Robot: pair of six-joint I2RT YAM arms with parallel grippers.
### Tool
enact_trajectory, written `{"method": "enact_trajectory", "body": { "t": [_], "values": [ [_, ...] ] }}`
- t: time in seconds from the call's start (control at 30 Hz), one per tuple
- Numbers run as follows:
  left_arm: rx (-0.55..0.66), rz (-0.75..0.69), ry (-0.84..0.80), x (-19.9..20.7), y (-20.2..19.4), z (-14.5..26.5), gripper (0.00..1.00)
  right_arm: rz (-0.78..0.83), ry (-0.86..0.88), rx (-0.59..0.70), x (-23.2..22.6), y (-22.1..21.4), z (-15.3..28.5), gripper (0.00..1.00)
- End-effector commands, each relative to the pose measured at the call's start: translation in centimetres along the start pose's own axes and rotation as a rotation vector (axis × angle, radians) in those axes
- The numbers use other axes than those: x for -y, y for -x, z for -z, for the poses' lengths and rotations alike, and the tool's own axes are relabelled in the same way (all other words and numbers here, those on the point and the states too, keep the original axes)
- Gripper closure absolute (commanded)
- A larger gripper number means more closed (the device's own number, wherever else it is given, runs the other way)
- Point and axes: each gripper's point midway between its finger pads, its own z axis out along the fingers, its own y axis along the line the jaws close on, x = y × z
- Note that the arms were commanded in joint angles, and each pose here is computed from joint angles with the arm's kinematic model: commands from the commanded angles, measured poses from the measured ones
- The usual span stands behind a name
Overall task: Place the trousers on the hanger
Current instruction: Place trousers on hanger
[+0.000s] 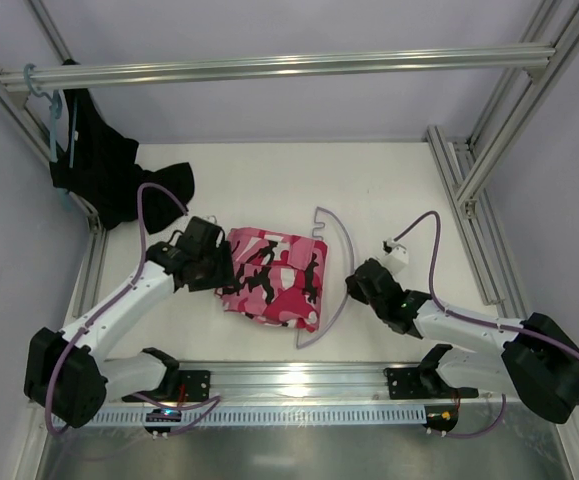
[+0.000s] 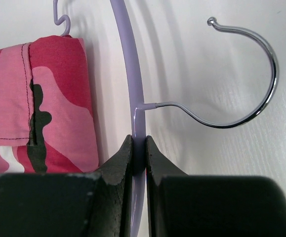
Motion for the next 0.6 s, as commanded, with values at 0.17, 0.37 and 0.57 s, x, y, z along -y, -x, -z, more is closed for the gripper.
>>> {"method": "enact_trajectory", "body": {
  "t": [0.17,0.37,0.57],
  "values": [
    [-0.010,0.129,-0.080,0.5,-3.8,-0.8,0.28,-0.022,-0.010,0.110,-0.1,3.3,0.0,0.96],
    [0.022,0.260,-0.208,2.2,-4.6,-2.3,0.26,-0.024,-0.001,0.110,0.1,3.3,0.1,0.96],
    [0.070,0.283,-0.144,1.2,-3.8,-3.9,0.42,-0.027,0.000,0.111,0.6,3.1,0.0,0.96]
  ]
}}
